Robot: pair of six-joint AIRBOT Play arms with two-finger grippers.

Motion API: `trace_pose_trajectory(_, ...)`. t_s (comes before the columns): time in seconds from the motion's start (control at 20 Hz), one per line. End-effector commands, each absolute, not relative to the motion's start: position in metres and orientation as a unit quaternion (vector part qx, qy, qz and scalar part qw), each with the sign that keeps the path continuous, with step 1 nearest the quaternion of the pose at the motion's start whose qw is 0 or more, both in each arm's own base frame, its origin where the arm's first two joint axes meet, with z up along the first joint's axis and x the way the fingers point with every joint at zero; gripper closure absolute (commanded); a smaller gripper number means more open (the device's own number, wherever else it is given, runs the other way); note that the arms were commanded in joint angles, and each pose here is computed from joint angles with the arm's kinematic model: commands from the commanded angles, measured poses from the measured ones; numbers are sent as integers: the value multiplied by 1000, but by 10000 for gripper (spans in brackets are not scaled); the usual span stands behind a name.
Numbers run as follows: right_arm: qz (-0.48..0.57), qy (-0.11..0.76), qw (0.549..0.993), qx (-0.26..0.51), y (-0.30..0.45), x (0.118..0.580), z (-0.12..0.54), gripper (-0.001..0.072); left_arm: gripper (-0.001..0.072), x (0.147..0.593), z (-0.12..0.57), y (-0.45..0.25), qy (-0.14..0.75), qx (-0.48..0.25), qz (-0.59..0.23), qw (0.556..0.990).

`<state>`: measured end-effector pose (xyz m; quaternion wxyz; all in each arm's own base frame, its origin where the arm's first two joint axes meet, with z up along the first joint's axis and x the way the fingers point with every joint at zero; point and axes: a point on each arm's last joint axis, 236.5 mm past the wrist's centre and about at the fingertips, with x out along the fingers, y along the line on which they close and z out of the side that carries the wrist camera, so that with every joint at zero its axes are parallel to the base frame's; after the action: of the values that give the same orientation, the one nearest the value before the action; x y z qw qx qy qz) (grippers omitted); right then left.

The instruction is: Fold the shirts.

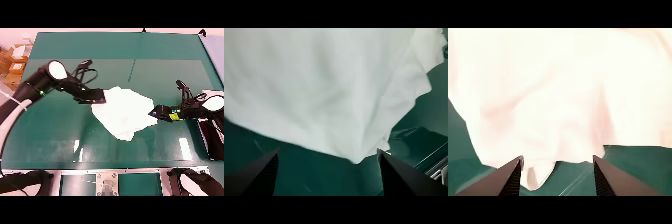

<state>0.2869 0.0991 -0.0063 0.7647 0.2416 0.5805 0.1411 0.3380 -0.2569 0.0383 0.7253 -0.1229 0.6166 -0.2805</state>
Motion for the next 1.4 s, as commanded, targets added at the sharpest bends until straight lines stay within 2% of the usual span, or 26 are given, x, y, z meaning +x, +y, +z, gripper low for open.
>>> trace_pose_trajectory(0.0, 94, 580, 760, 279, 68, 299, -20, 204, -6, 339, 15, -197, 658, -97, -224, 712)
trace_pose_trajectory(0.2, 58, 581, 724, 367, 28, 311, -50, 222, -6, 321, -31, -171, 691, -115, -182, 690)
trace_pose_trajectory(0.4, 77, 629, 673, 382, 36, 302, -97, 223, -6, 285, -58, -186, 717, -148, -213, 647)
trace_pose_trajectory(0.55, 109, 640, 651, 393, 58, 302, -111, 225, -6, 301, -65, -200, 683, -197, -211, 671)
trace_pose_trajectory(0.6, 117, 647, 645, 390, 67, 301, -113, 280, -6, 311, -67, -202, 667, -212, -204, 684)
trace_pose_trajectory(0.65, 136, 648, 645, 381, 78, 300, -114, 438, -6, 322, -69, -203, 651, -225, -196, 699)
trace_pose_trajectory(0.7, 152, 648, 647, 373, 87, 301, -112, 546, -6, 333, -69, -204, 634, -236, -188, 712)
trace_pose_trajectory(0.8, 166, 648, 649, 362, 96, 303, -109, 693, -6, 354, -71, -211, 606, -267, -183, 727)
trace_pose_trajectory(1.0, 192, 645, 646, 359, 100, 310, -91, 694, -4, 377, -84, -232, 578, -337, -195, 717)
trace_pose_trajectory(1.05, 203, 646, 644, 357, 101, 311, -84, 694, 38, 383, -84, -236, 569, -352, -200, 716)
trace_pose_trajectory(1.1, 213, 645, 642, 356, 103, 314, -76, 694, 294, 388, -82, -240, 558, -362, -207, 718)
trace_pose_trajectory(1.15, 221, 644, 640, 356, 104, 318, -67, 694, 581, 394, -76, -243, 543, -369, -219, 722)
trace_pose_trajectory(1.2, 233, 643, 638, 354, 105, 321, -55, 694, 684, 400, -68, -247, 527, -374, -232, 727)
trace_pose_trajectory(1.35, 272, 633, 641, 340, 105, 338, -2, 694, 684, 415, -17, -262, 489, -371, -297, 731)
